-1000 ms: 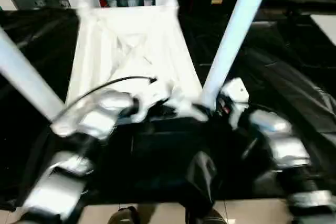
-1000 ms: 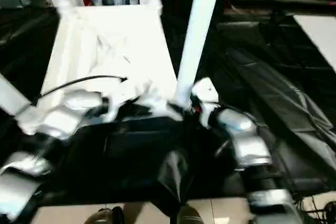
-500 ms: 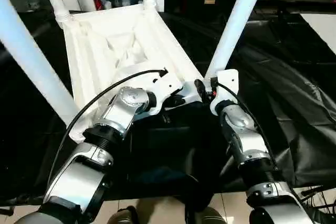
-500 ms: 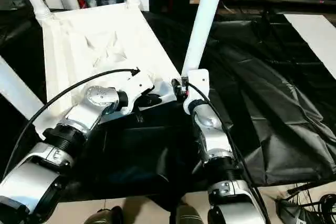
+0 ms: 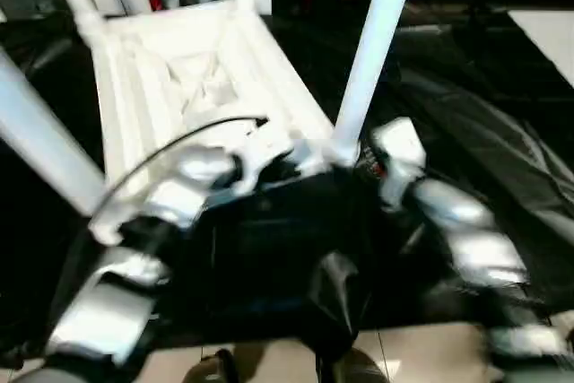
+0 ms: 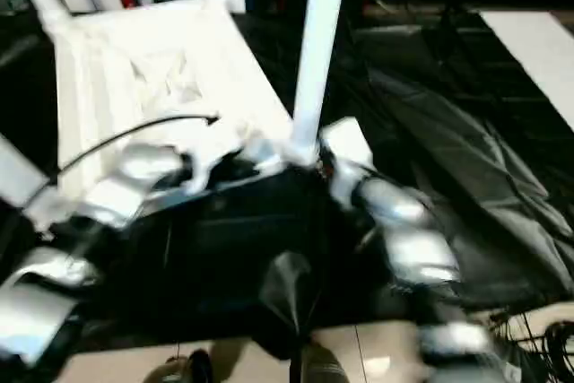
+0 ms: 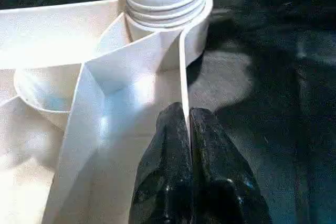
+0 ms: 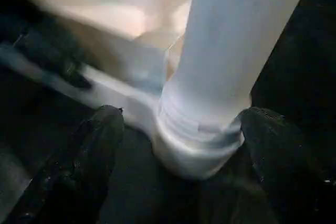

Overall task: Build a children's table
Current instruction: Rotate leg to tighten

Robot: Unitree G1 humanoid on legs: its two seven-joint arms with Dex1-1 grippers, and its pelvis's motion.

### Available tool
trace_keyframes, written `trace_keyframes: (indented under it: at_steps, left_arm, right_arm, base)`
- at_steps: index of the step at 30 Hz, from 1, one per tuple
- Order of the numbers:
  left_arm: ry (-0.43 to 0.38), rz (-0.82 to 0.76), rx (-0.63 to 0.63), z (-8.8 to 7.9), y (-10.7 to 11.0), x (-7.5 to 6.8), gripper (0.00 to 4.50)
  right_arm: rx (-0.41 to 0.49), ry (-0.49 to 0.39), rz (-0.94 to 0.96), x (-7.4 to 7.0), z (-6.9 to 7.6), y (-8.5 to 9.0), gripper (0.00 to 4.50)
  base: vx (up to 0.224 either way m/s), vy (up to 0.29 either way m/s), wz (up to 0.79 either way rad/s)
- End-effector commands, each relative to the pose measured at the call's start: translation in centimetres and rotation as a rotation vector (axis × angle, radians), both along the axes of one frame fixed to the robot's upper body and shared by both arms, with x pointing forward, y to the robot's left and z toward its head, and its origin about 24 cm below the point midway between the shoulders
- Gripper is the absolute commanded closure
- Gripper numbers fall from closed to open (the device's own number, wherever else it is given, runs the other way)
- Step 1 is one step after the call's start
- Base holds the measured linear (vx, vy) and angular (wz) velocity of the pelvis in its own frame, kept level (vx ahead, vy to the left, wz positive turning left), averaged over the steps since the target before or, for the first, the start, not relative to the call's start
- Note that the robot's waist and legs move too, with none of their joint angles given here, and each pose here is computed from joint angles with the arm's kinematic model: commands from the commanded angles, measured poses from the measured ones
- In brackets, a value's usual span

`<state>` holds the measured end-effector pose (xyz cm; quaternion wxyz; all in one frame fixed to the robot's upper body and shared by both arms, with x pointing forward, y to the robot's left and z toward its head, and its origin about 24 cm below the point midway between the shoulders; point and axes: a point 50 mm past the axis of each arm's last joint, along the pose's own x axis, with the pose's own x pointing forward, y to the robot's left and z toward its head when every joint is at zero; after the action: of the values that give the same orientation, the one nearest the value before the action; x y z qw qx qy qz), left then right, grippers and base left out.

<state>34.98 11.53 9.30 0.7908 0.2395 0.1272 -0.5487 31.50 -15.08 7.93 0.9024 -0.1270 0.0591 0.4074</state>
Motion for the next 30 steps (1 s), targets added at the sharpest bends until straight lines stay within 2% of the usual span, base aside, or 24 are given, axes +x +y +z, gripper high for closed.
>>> trace_keyframes:
  at_steps: [1,2,3,10,21,23,30]
  left_arm:
    - [0.090,-0.157,-0.009,-1.9,-0.9,-1.8,4.50]
    - [0.116,-0.240,-0.013,-1.8,-0.7,-2.6,4.50]
    - [0.121,-0.254,-0.011,-1.8,-0.6,-2.7,4.50]
    - [0.127,-0.294,-0.026,-1.4,-0.8,-2.9,4.50]
    - [0.138,-0.310,-0.017,-1.6,-0.2,-3.2,4.50]
    - [0.140,-0.312,-0.012,-1.6,-0.2,-3.2,4.50]
    - [0.136,-0.304,-0.013,-1.5,-0.2,-2.9,4.50]
  right_arm:
    - [-0.005,0.053,0.123,-0.9,-0.4,0.9,0.70]
    - [-0.044,0.080,0.190,-1.4,-0.4,0.2,0.70]
    - [-0.056,0.086,0.212,-1.6,-0.3,0.1,0.70]
    - [-0.031,0.117,0.304,-2.2,0.3,0.2,0.70]
    - [0.003,0.158,0.364,-2.5,0.1,0.4,0.70]
    - [0.009,0.168,0.361,-2.4,0.1,0.3,0.97]
    - [0.022,0.182,0.374,-2.5,0.1,0.3,1.40]
  base:
    - [0.057,-0.013,-0.03]
    - [0.057,-0.013,-0.03]
    - [0.076,-0.012,0.01]
    - [0.031,-0.003,0.02]
    - [0.000,0.000,0.00]
    - [0.000,0.000,0.00]
    - [0.000,0.000,0.00]
